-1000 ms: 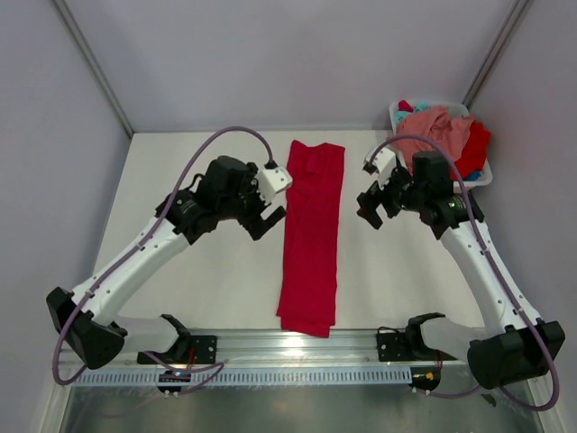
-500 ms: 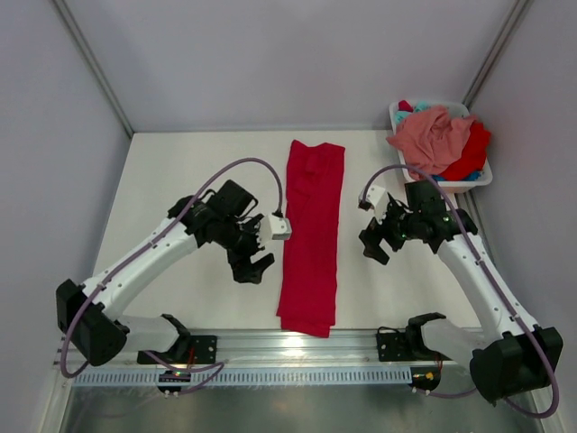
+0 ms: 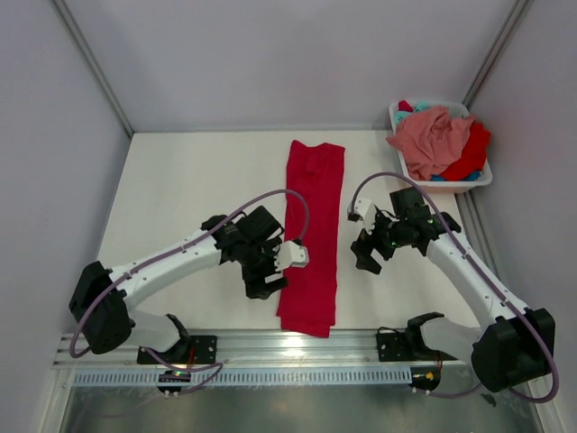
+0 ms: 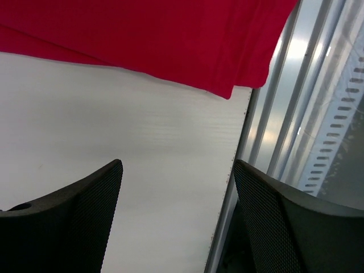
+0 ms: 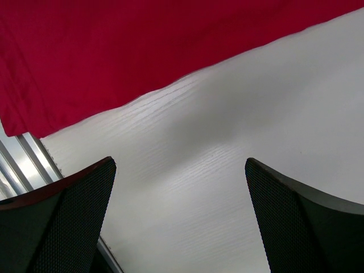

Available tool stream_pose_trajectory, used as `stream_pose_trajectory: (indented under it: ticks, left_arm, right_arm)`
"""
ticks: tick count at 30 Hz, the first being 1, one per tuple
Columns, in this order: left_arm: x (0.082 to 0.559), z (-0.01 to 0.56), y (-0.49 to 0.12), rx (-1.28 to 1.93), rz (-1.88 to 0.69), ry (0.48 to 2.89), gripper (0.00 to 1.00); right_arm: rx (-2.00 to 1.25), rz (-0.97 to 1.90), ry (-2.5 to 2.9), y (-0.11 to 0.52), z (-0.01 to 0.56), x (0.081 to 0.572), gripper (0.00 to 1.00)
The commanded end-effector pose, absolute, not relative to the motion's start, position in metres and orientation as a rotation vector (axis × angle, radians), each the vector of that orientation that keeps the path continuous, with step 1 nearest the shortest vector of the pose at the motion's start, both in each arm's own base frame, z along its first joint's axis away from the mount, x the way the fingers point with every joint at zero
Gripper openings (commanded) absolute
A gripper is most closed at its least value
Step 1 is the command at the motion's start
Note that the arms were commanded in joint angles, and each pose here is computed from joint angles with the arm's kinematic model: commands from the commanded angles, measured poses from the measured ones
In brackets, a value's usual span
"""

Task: Fold and stack the t-shirts
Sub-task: Fold the tshirt

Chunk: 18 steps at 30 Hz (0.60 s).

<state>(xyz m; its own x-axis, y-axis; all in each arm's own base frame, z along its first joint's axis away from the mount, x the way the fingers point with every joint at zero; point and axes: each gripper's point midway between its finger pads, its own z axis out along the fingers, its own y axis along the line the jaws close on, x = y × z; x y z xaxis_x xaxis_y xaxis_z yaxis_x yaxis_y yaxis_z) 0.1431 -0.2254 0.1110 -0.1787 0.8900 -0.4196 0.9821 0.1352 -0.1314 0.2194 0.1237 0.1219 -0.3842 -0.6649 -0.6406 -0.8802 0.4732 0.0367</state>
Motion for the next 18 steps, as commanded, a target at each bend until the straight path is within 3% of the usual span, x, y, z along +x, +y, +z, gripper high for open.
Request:
stream_pose_trajectory:
  ticks: [1, 7, 18]
  left_arm:
    - [0.173, 0.129, -0.24, 1.672, -0.44, 2.054, 0.81]
    - [0.183, 0.115, -0.243, 1.658, -0.231, 1.987, 0.79]
    - [0.122, 0.111, -0.269, 1.97, -0.368, 1.867, 0.79]
  right_arm:
    - [-1.24, 0.469, 2.084, 0.132, 0.132, 0.237, 0.99]
    - [-1.175, 0.367, 2.088, 0.128, 0.128, 0.253, 0.99]
    - [-0.973, 0.015, 2.202, 0.088, 0.11, 0.299, 0.99]
